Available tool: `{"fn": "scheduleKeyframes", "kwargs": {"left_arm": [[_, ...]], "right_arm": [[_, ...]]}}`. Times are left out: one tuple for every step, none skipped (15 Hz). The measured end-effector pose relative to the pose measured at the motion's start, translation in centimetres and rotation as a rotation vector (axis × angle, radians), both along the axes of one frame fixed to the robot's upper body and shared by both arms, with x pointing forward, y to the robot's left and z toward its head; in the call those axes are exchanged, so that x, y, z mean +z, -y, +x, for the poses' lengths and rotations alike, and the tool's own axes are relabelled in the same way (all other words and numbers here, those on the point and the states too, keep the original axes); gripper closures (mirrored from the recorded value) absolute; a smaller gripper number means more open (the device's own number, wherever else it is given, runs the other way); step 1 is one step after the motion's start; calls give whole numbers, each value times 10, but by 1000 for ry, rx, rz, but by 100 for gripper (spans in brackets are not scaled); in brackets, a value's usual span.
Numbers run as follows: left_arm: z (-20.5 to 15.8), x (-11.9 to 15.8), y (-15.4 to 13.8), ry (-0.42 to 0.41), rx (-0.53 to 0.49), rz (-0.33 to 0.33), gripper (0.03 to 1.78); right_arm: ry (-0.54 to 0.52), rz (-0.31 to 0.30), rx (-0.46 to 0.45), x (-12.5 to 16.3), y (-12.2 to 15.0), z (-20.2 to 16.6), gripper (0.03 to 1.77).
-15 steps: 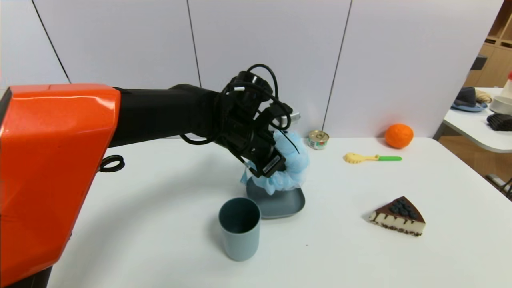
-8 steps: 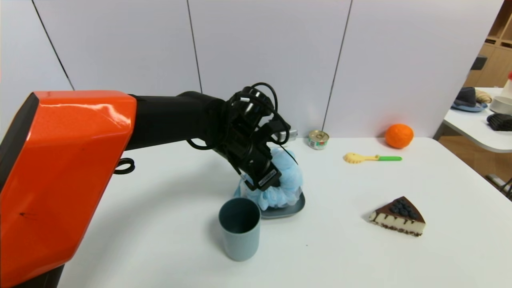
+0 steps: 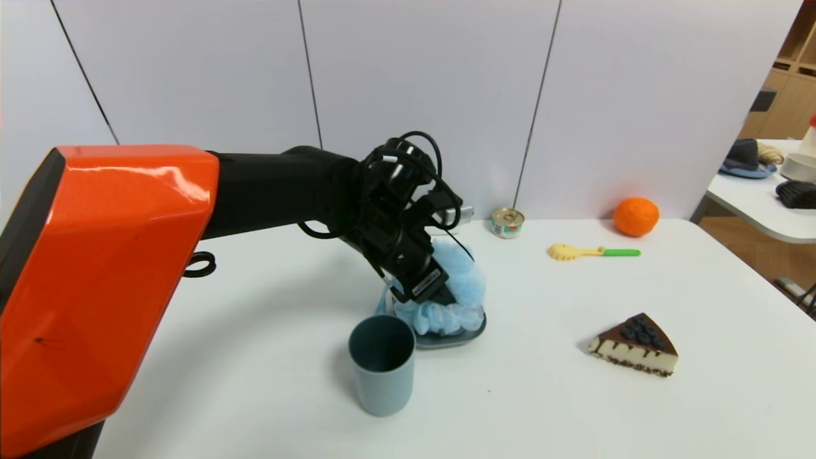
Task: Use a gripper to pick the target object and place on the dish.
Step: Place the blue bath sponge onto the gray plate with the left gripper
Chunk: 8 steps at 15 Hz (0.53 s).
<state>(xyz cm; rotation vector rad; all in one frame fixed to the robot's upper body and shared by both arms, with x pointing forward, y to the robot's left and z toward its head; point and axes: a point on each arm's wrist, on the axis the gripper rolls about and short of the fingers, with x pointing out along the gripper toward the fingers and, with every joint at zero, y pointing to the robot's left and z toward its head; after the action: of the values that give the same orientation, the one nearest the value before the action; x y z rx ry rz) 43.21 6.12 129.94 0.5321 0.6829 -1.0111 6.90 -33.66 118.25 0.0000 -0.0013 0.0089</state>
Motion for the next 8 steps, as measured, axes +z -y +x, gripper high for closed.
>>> {"fn": "scheduleKeyframes", "kwargs": {"left_arm": [[0,1,0,4,1,-4,51],[-1,3,-1,6,1,-6,46],[-2,6,-2,10,1,-9,42],[-3,9,-3,15,1,-13,38],[-5,14,-4,22,0,-18,35],[-7,20,-6,33,0,-26,32],[-10,26,-8,43,0,-35,30],[-12,32,-10,53,2,-45,27]], "right_arm": [[0,0,0,0,0,0,9],[0,0,-1,0,0,0,9],[0,0,0,0,0,0,9],[0,0,-1,0,0,0,9],[0,0,-1,0,0,0,9],[0,0,-1,0,0,0,9],[0,0,0,0,0,0,9],[0,0,0,0,0,0,9]]}}
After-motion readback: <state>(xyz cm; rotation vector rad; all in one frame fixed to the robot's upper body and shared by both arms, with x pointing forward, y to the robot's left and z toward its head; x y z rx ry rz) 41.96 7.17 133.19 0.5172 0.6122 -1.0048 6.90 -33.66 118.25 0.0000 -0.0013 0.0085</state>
